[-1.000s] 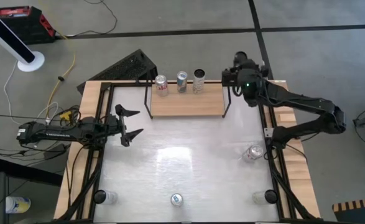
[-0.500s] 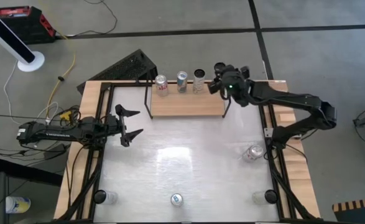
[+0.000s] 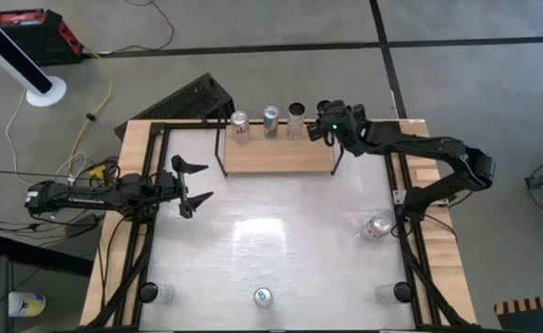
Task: Place canned beverage on shelf
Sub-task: Put the top white-pink soda can on the shelf
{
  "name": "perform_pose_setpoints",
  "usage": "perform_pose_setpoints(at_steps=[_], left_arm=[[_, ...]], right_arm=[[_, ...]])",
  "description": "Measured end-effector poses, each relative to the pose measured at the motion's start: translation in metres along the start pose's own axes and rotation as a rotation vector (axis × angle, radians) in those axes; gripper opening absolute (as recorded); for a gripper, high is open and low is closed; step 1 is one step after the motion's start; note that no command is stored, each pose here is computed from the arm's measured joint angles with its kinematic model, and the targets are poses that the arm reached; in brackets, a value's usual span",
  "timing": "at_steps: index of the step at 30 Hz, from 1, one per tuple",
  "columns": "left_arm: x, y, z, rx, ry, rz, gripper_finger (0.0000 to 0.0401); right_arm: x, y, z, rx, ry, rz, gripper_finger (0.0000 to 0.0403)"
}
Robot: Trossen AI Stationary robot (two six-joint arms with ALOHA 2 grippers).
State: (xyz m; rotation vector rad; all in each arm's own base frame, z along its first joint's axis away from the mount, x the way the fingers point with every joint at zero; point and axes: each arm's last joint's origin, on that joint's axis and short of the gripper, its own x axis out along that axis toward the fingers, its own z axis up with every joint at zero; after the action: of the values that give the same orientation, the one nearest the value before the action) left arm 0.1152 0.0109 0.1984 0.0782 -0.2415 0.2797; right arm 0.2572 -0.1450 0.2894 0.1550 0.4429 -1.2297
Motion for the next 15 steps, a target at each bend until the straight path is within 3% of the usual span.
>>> perform_pose_setpoints(at_steps=[6,15], left_arm=[[0.000,0.000,0.000,-0.004,0.000,0.000,0.0393],[0.000,0.000,0.000,-0.001,-0.001,0.010,0.0393]], right_arm=[[0.012,-0.005,-0.016,0.021,0.023,0.021,0.0232],[0.023,-0.017,-0.012,0.101,0.059,0.091,0.0232]])
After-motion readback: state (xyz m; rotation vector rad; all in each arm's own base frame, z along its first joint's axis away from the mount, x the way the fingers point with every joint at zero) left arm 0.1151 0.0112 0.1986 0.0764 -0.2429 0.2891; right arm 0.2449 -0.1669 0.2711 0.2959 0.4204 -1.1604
